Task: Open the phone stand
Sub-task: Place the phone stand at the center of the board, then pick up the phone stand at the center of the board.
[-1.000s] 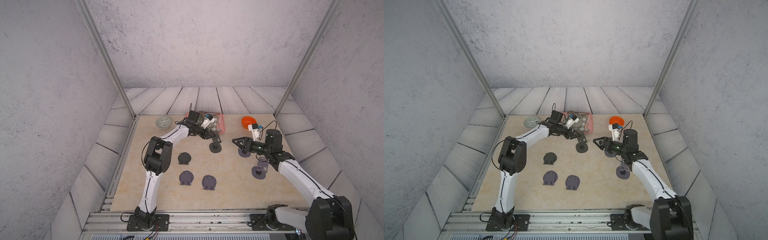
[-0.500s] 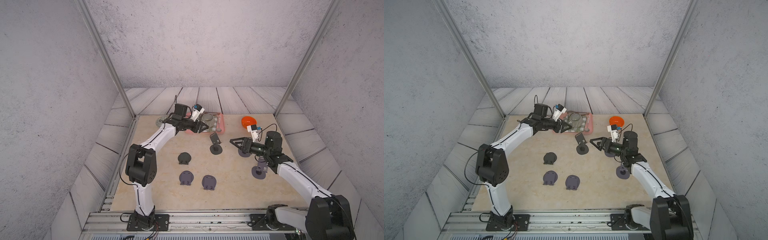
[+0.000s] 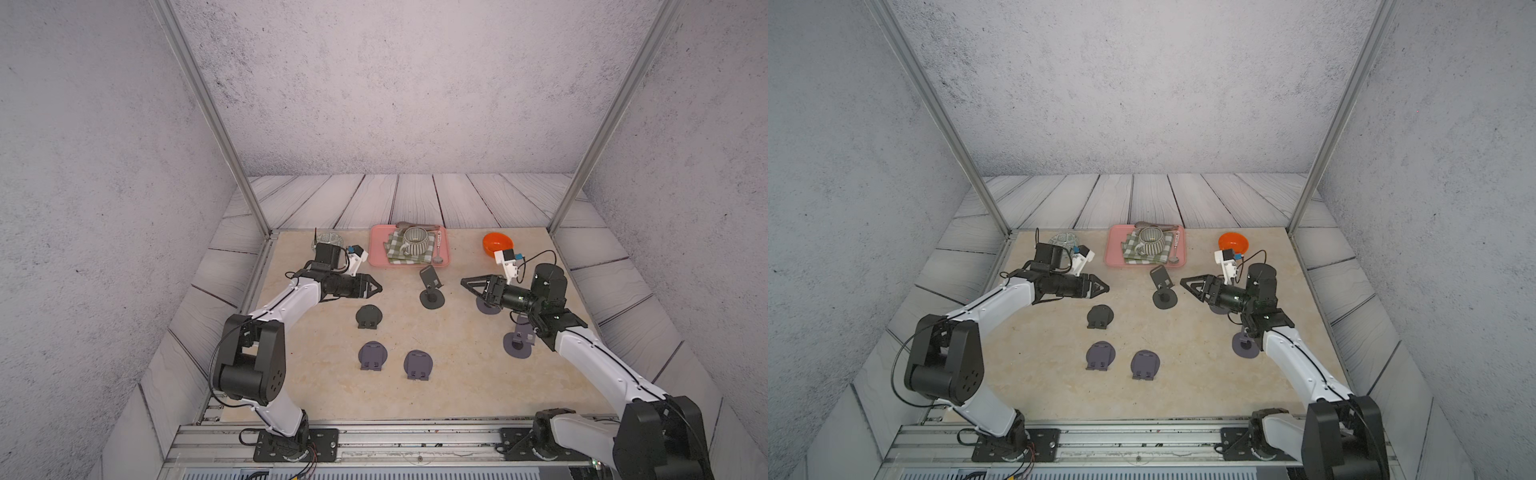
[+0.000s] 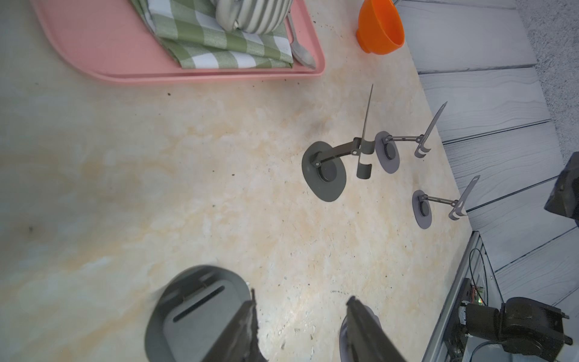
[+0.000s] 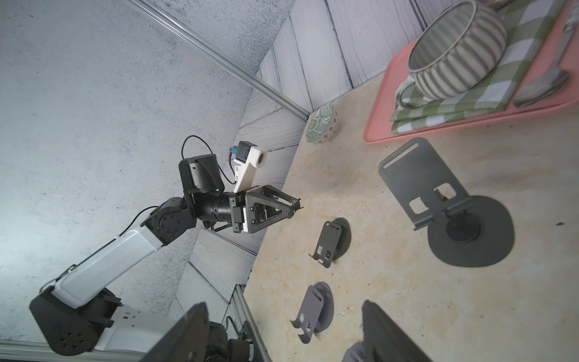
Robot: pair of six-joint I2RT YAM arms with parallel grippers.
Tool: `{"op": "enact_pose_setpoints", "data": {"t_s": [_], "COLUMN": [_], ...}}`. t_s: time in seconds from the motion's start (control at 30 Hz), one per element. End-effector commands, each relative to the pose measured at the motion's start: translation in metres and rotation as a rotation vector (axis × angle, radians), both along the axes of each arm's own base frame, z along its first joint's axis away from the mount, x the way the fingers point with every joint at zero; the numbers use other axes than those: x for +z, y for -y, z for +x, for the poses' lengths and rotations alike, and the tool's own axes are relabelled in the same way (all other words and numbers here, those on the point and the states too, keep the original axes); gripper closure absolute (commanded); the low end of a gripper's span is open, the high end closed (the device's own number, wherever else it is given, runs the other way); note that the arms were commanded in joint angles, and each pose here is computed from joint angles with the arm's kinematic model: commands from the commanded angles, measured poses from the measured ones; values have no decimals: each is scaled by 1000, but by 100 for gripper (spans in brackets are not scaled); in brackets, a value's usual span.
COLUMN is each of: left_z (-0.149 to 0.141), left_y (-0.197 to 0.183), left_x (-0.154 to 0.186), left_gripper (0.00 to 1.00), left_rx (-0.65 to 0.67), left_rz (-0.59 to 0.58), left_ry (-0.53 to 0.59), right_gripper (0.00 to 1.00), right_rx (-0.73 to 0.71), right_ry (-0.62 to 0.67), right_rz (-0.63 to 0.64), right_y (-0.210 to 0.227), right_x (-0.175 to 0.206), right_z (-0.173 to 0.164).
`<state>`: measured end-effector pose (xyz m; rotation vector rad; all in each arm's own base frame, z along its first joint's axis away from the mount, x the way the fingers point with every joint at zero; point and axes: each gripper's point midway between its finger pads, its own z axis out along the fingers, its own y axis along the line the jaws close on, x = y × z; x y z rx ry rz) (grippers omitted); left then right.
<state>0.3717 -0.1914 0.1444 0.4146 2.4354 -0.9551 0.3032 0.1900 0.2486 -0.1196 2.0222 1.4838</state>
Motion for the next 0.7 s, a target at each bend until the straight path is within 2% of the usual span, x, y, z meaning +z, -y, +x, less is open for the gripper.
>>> {"op": "enact_pose_setpoints", "data": {"t_s": [0.0,0.17,0.3,0.67], "left_z": [-14,-9,-4,10], "left_y": [-29,-49,-47,-46], "left_x": [-16,-36,-59,-89], "left_gripper": [49,46,46,42], "left_rx": [17,99,85,100], "left_rz": [131,116,62,-15], "left_ry": [-47,-82,-153,-220], "right_gripper": [24,20,20,20], "right_rx": [45,59,63,90], "right_ry": [43,41,41,19], "right_rz": [6,-27,-28,-30], "right_y": [-9,-16,-22,-31], "right_x": [14,7,4,-6], "right_z": [-12,-19,-21,-16]}}
